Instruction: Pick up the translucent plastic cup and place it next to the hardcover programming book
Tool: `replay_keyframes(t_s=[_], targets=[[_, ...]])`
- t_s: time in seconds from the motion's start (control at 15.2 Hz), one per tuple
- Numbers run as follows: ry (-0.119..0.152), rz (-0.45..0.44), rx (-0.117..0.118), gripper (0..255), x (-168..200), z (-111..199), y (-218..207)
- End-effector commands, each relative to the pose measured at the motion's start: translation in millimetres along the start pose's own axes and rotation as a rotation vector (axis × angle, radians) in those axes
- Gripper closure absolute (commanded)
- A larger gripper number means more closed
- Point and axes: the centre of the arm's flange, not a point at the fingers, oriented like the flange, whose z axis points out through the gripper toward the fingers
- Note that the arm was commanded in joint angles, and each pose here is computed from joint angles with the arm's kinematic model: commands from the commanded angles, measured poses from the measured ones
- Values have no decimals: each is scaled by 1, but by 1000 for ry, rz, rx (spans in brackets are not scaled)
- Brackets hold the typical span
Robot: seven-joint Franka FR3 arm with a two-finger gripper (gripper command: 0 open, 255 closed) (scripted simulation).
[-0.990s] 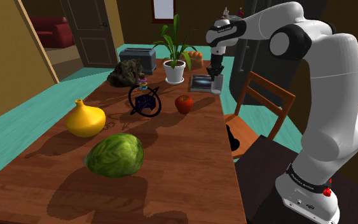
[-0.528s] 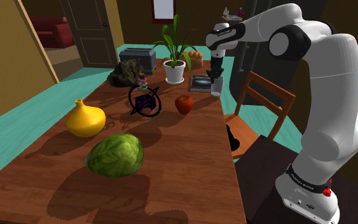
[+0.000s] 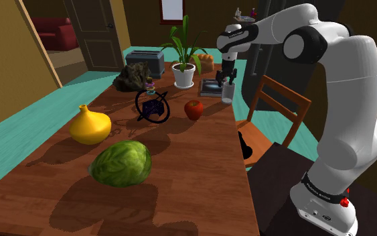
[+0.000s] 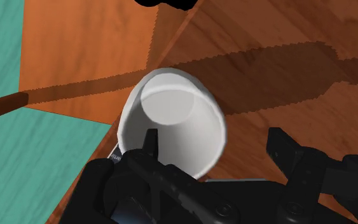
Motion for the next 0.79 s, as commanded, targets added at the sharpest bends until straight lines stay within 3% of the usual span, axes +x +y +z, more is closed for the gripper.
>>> replay_keyframes(t_s=[0.0, 0.26, 0.73], targets=[[0, 0, 0, 0, 0, 0, 0], [0, 0, 0, 0, 0, -50, 0], [0, 0, 0, 0, 0, -50, 0]])
